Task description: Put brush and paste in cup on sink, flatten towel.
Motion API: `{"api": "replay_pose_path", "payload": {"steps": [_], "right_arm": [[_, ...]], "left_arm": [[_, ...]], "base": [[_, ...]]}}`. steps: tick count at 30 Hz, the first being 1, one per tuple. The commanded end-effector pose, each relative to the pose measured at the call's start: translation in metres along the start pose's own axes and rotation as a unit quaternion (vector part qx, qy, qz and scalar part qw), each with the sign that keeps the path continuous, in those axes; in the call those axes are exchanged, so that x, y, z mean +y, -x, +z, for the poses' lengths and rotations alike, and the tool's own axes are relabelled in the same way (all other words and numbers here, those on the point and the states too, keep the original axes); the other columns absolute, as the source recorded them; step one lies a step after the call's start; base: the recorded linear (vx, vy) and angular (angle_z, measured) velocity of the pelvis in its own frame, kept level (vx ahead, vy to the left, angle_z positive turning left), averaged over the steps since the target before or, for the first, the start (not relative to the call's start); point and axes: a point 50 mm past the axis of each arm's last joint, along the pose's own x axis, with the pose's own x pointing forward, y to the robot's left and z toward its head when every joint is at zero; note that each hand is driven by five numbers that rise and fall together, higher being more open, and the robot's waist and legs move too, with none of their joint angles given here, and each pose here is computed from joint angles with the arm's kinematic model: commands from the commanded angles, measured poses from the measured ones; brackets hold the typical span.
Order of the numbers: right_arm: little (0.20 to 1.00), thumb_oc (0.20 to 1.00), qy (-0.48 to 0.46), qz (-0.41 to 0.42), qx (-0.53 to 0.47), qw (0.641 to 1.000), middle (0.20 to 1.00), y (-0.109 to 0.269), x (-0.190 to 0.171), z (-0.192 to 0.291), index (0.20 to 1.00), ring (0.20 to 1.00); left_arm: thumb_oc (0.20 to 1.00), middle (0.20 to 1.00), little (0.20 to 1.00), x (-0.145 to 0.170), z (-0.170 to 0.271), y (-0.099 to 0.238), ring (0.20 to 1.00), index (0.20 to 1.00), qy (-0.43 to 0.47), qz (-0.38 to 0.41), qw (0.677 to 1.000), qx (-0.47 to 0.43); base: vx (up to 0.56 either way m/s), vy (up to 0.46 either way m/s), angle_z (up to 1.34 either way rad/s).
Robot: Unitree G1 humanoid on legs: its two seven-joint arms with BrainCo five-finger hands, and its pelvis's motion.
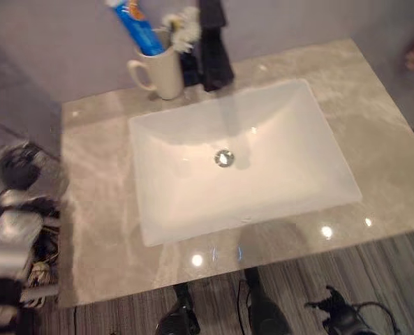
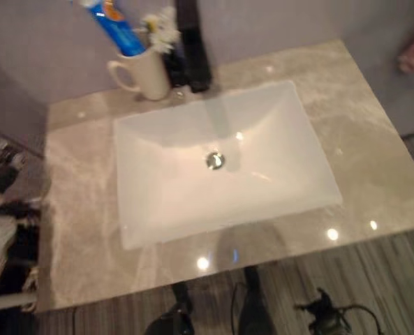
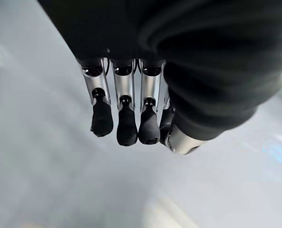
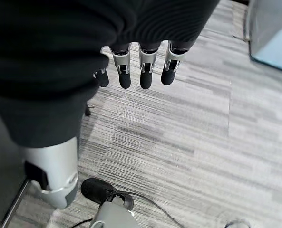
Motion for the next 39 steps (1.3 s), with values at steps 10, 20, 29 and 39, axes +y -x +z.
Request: {"api": "replay_pose_path", "payload": {"steps": [10, 20, 29, 39], "right_arm": [[1.000, 1.000, 0.038, -0.037, -0.085, 0.995, 1.000, -0.011, -0.058, 0.056, 1.000, 1.000], [1.000, 1.000, -0.093, -0.038, -0.101, 0.990, 1.000, -0.006, -0.036, 0.061, 1.000, 1.000], [1.000, 1.000, -0.073, 0.023, -0.028, 0.997, 1.000, 0.000, 0.007, 0.019, 1.000, 1.000], [1.000, 1.000, -0.037, 0.049, 0.017, 0.998, 1.000, 0.006, 0.022, -0.011, 1.000, 1.000]], "left_arm": [[1.000, 1.000, 1.000, -0.009, -0.176, 0.140, 1.000, 1.000, -0.295, -0.267, 0.822, 0.408], [1.000, 1.000, 1.000, -0.172, -0.128, 0.201, 1.000, 1.000, -0.375, -0.571, 0.713, 0.158], [1.000, 1.000, 1.000, -0.183, -0.118, 0.200, 1.000, 1.000, -0.352, -0.580, 0.721, 0.140], [1.000, 1.000, 1.000, -0.164, -0.135, 0.206, 1.000, 1.000, -0.353, -0.537, 0.739, 0.201]], "base": [[-0.13, 0.089, -0.03], [-0.21, 0.424, -0.90], [-0.20, 0.196, -1.18], [-0.15, -0.123, -2.01]]}}
